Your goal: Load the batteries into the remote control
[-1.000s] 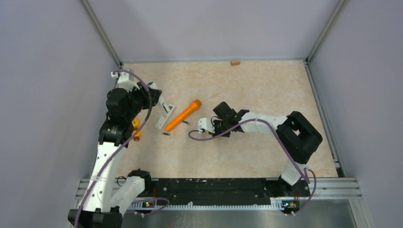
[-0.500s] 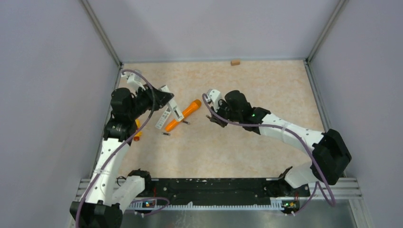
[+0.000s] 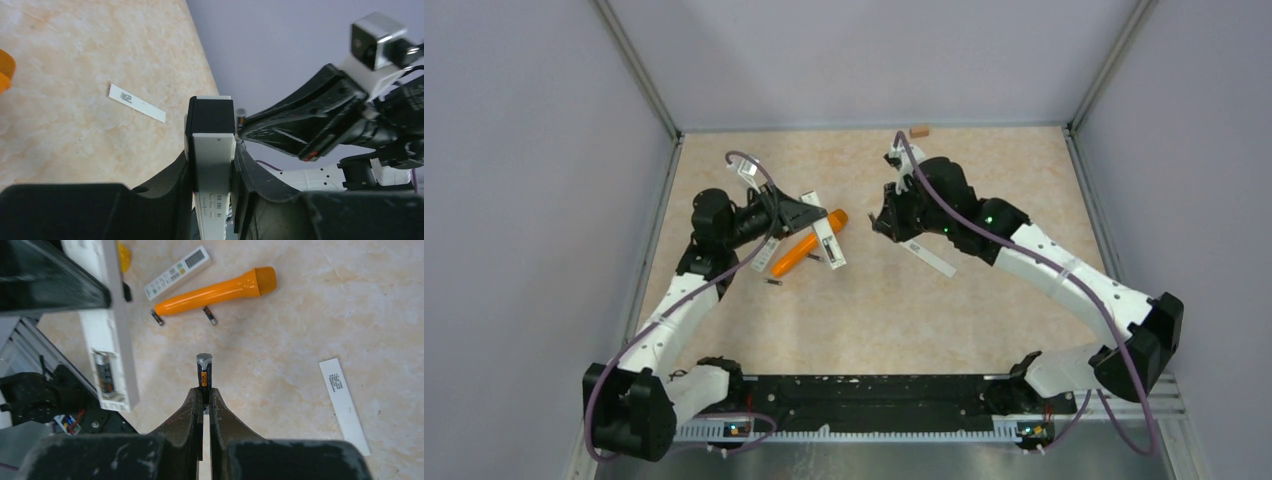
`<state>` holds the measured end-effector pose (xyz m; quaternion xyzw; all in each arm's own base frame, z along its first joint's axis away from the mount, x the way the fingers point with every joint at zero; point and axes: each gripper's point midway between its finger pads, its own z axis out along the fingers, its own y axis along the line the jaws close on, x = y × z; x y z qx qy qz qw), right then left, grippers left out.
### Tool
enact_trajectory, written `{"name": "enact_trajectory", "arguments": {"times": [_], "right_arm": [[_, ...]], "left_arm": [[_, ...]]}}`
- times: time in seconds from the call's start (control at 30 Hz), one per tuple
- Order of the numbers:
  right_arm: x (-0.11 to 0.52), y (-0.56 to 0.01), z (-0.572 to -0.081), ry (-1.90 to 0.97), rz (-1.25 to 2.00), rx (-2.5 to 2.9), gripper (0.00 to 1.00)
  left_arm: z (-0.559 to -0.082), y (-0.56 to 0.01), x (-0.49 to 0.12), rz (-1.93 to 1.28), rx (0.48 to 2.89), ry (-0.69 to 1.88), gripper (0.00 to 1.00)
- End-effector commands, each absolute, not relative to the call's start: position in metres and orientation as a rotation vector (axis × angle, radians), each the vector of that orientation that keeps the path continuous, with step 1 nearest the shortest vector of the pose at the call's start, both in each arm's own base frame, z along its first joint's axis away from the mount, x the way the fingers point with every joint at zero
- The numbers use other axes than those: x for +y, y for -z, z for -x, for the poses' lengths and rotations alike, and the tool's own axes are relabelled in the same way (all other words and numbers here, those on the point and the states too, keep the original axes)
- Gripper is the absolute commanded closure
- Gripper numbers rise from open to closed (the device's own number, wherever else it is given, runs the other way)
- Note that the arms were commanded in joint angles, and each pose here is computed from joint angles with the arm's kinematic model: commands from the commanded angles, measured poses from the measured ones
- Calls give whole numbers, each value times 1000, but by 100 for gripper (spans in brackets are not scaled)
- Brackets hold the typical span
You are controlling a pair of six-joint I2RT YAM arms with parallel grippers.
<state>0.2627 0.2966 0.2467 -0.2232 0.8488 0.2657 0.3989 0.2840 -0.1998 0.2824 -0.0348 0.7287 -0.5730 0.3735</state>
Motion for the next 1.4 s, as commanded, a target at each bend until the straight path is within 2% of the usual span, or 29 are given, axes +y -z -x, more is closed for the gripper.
{"name": "enact_trajectory", "arguments": {"times": [0.0, 0.37, 1.03, 1.23, 1.37], "right_arm": [[300, -284, -250, -747, 480, 2189, 100], [323, -283, -228, -659, 594, 2268, 100], [347, -258, -234, -525, 633, 2273, 99], [351, -253, -231, -532, 661, 2293, 96], [350, -253, -234, -513, 644, 2296, 90]], "left_arm": [[-295, -301, -217, 86, 1808, 1500, 100], [-320, -279, -227, 205, 1828, 1503, 100], [-310, -280, -227, 235, 1802, 1577, 100], [-311, -283, -227, 235, 1790, 1583, 100], [-310, -283, -228, 230, 1790, 1586, 100]]}}
